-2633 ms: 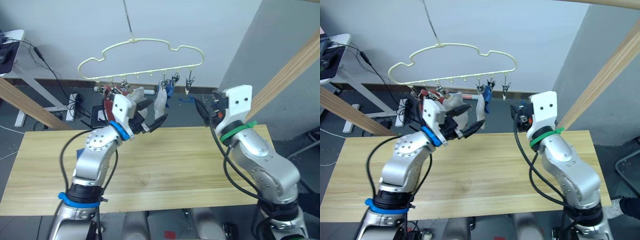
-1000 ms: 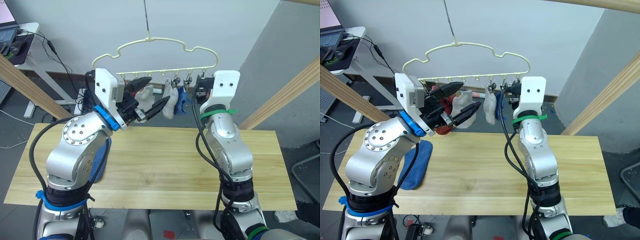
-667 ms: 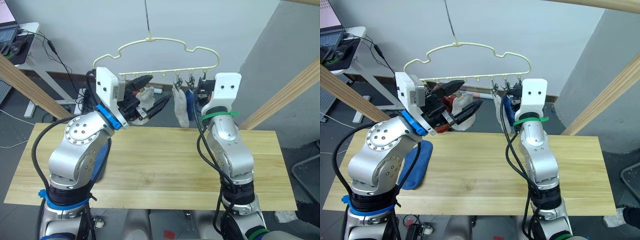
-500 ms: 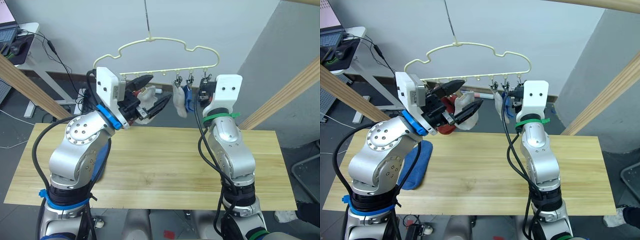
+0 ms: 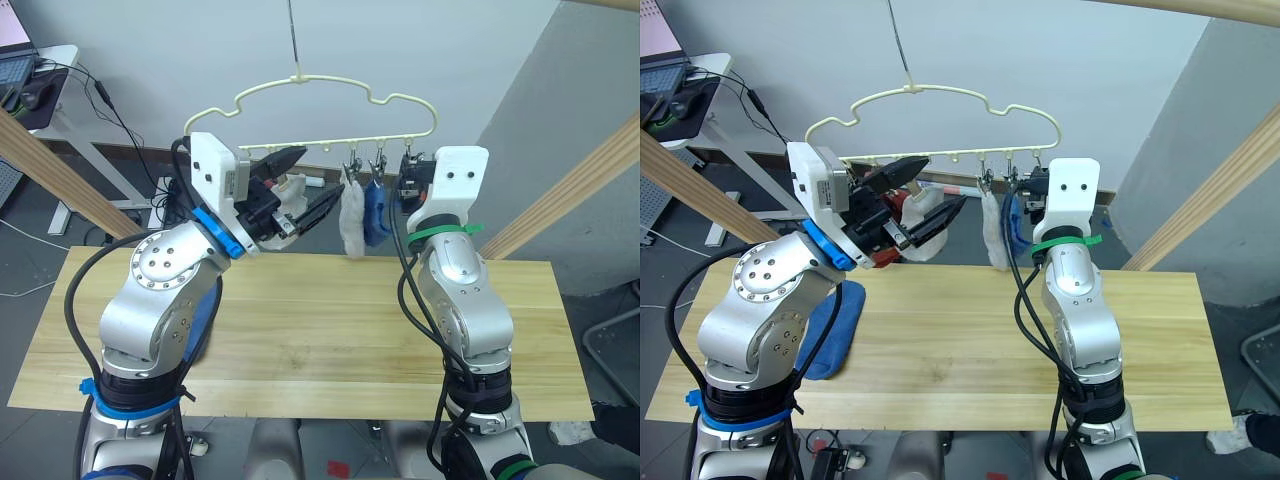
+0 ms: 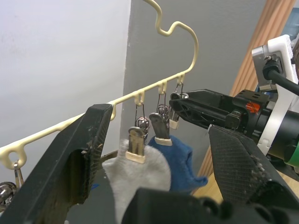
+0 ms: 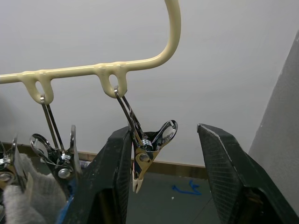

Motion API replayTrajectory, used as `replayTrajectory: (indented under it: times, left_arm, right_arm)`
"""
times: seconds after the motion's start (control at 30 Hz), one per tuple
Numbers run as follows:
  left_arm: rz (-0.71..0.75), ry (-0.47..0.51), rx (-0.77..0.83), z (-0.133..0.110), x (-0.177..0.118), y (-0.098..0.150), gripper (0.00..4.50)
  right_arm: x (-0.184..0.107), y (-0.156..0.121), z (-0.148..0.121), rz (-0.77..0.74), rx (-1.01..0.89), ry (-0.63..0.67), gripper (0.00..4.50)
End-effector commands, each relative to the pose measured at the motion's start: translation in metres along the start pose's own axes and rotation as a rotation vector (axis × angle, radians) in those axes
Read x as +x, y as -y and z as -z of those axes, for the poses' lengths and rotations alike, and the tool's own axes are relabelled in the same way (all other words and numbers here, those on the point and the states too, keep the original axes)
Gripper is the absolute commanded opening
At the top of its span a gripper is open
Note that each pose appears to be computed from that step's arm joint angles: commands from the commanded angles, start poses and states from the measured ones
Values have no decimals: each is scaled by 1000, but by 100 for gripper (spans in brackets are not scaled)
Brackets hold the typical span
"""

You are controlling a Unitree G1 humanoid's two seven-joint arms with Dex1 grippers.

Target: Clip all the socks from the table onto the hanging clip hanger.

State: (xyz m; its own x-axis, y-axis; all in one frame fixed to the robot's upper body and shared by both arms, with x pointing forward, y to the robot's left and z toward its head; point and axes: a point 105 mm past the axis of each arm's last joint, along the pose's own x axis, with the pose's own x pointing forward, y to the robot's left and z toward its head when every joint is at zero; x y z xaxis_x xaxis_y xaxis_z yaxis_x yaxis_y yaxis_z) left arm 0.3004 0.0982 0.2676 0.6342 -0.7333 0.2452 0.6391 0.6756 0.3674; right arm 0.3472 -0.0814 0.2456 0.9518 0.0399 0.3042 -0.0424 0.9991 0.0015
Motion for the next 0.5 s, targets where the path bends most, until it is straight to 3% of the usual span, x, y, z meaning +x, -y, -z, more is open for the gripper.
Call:
replayTrajectory:
  times: [0.03,0.4,0.5]
  left_arm:
    - [10,56,43,-15,1,5,373]
    - [18,58,47,-16,0,9,373]
    - [16,58,51,-17,0,9,373]
  right_arm:
    - [-1,-1,-18,3,20,73,227]
    - [1,-4,-20,-15,25,85,227]
    - [1,-4,-19,-17,31,84,170]
